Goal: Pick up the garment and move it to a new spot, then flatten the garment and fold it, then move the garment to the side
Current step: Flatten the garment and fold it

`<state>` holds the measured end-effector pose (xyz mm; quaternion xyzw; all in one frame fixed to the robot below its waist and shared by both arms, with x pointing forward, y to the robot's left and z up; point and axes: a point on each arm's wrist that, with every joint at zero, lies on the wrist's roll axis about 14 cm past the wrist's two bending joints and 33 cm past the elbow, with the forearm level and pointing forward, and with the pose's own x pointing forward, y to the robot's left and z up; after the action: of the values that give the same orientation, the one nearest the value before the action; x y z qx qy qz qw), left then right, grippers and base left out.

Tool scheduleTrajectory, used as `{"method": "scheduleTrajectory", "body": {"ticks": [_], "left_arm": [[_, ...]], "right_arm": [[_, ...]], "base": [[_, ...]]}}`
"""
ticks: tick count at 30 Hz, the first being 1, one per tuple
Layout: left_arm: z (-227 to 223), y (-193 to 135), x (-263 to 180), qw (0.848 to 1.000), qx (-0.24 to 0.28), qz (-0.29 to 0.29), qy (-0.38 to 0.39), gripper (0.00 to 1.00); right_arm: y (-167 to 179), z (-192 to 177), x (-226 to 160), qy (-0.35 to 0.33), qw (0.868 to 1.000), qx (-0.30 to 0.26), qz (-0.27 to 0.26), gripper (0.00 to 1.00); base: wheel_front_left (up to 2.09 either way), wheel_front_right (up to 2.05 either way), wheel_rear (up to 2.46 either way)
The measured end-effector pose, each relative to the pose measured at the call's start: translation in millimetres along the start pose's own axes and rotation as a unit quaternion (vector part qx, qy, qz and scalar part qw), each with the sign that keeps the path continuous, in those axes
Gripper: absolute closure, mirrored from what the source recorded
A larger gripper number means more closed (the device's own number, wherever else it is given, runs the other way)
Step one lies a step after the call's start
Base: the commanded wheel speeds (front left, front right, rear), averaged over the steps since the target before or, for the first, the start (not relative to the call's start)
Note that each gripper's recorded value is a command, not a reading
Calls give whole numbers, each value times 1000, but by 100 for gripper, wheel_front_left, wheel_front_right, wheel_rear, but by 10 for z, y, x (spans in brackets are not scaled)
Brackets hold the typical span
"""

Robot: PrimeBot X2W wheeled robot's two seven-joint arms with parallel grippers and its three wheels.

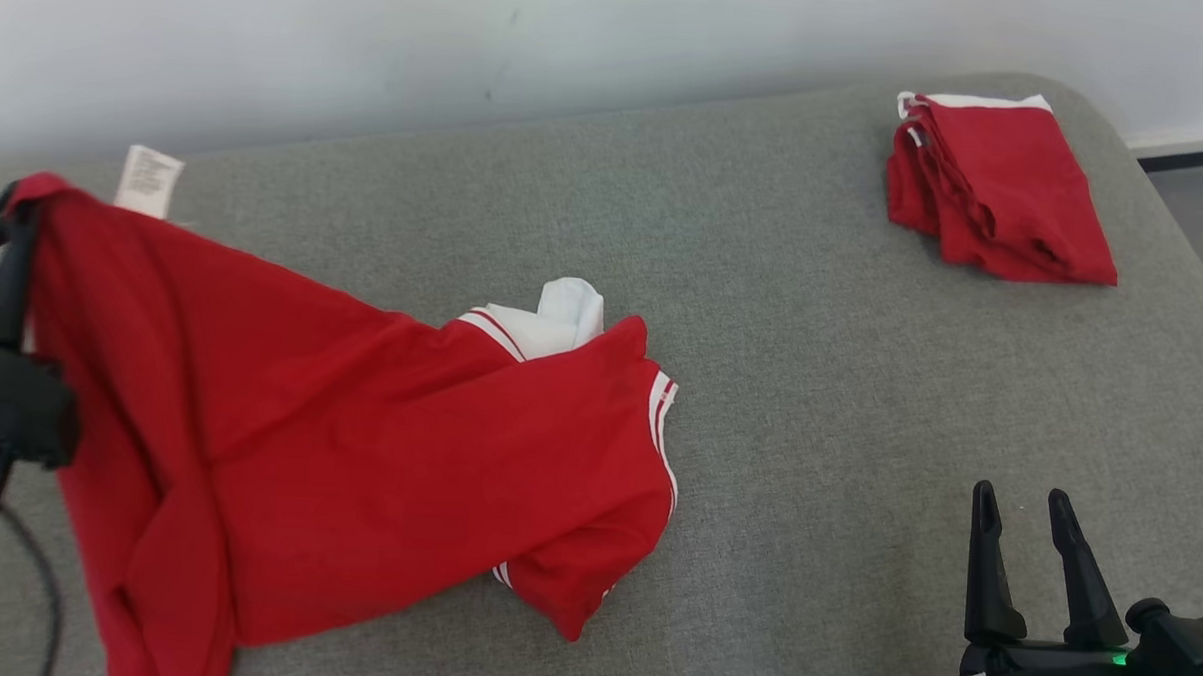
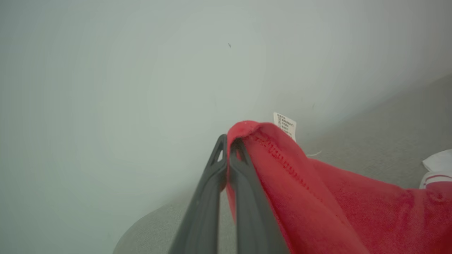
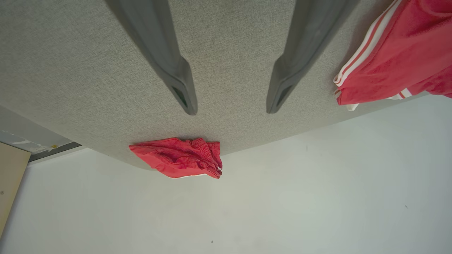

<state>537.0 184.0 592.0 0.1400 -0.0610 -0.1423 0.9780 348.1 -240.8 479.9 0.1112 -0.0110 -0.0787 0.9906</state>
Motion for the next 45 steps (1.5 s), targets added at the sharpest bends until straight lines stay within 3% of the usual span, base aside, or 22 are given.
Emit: {"method": "scheduleTrajectory", "body": {"ticks": [8,9,10,11,15,25,34,45], "left_arm": [[-656,266,-116,996,-8,37,85,100],[-737,292,-154,995,-9,42,95,87],[-796,306,-188,994,-11,47,103,11],[-860,306,-232,993,-10,48,112,0],[-921,323,-364,991,-23,60,120,0],[-460,305,-552,995,-44,64,59,0],[-770,120,-978,989,-73,56,120,0],[-1449,-425,-1194,965,-147,31,214,0]], "right_arm": [[-53,-80,48,13,1000,-4,-9,0],[-53,-95,50,15,1000,-5,-9,0],[-51,-100,53,16,1000,-5,-8,0],[-49,-102,54,16,1000,-5,-8,0],[-13,-91,49,14,1000,-5,-2,0],[191,-81,42,11,999,0,31,0],[445,-35,96,2,998,6,69,0],[375,-67,79,7,998,2,59,0]], "base": [[0,0,0],[0,0,0],[0,0,0],[0,0,0],[0,0,0],[0,0,0],[0,0,0],[0,0,0]]}}
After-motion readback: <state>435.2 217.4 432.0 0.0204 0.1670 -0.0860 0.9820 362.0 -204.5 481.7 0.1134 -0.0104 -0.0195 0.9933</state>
